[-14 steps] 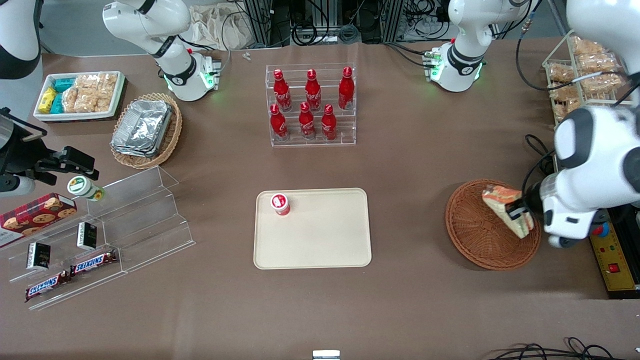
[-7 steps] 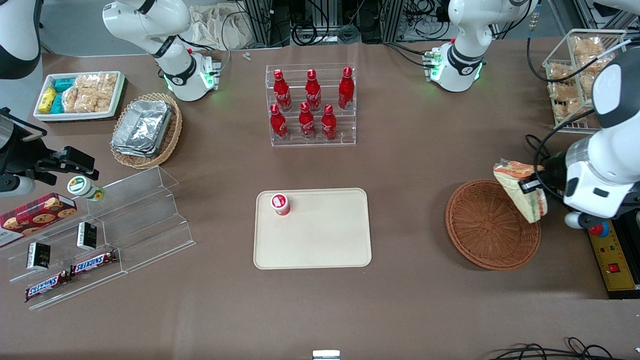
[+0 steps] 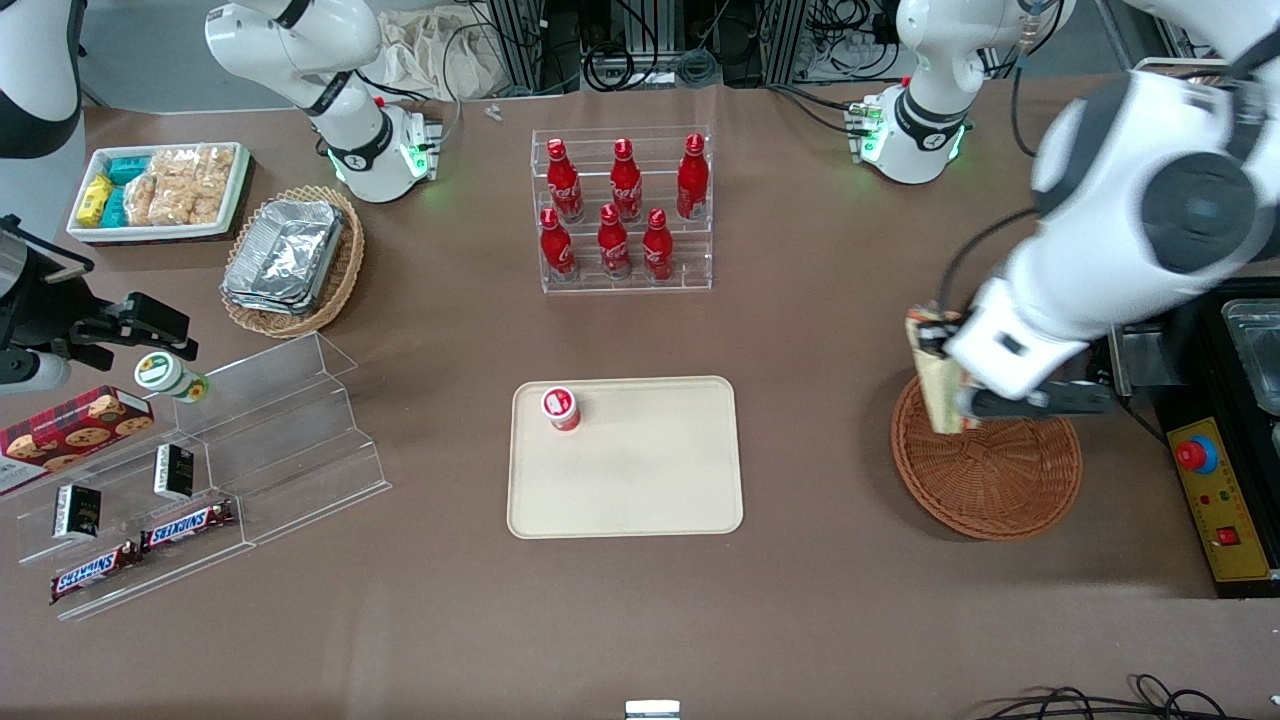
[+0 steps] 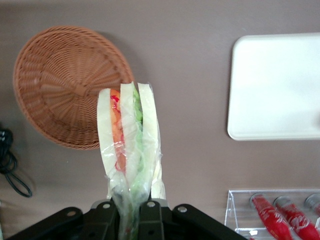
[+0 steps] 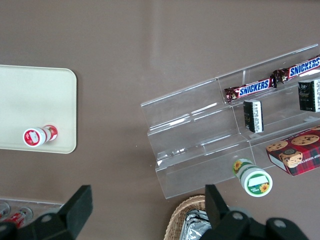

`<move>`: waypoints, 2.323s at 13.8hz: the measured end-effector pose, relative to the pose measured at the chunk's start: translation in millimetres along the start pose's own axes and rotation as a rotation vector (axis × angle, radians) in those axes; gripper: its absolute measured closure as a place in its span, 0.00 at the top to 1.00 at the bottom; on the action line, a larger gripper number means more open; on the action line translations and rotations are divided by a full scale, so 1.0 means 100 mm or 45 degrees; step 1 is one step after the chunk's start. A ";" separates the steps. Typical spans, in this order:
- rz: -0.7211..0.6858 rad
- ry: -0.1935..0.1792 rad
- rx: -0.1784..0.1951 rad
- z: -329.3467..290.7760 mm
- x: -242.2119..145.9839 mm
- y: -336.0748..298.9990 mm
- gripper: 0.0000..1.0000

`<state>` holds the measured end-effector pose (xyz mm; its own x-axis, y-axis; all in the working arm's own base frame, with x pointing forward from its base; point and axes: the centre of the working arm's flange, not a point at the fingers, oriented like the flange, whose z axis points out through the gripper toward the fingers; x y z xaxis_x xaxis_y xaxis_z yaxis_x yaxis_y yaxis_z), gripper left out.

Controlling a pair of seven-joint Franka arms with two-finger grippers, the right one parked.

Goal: Place sandwich from basket to tray
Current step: 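Carry the sandwich over the cream tray and lower it, then open the left gripper to release the sandwich on the tray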

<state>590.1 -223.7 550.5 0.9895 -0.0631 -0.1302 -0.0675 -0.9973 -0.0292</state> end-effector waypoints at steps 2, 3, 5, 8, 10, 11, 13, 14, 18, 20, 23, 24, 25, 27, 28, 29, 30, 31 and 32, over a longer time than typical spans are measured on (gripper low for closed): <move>0.053 0.014 -0.020 0.13 -0.04 0.44 0.15; 0.057 0.031 -0.039 0.25 0.00 0.65 0.15; 0.038 0.061 0.005 0.65 0.07 1.12 0.15; -0.044 0.083 0.008 1.37 0.17 1.72 0.15; -0.040 0.094 -0.050 1.67 0.26 1.90 0.15; -0.028 0.100 -0.064 1.79 0.29 1.97 0.15; -0.003 0.140 -0.098 2.02 0.35 2.10 0.15; 0.006 0.156 -0.118 2.14 0.39 2.15 0.15; 0.042 0.168 -0.124 2.69 0.52 2.20 0.15; 0.045 0.137 -0.123 2.92 0.54 2.20 0.15; 0.037 0.128 -0.121 2.99 0.57 2.17 0.41; 0.034 0.132 -0.124 2.97 0.58 2.17 0.49; 0.028 0.134 -0.123 2.95 0.59 2.17 0.60; 0.006 0.110 -0.085 2.90 0.58 2.12 0.80; 0.000 0.093 -0.050 2.80 0.57 2.09 0.92; -0.010 0.073 -0.013 2.65 0.54 2.04 0.99; -0.013 0.049 0.018 2.44 0.50 1.96 1.00; 0.000 0.022 0.021 2.17 0.47 1.85 1.00; 0.017 -0.009 -0.006 1.87 0.45 1.68 1.00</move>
<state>599.7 -387.1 354.3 0.9876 -0.0759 -0.1376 -0.0799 -0.9965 -0.0231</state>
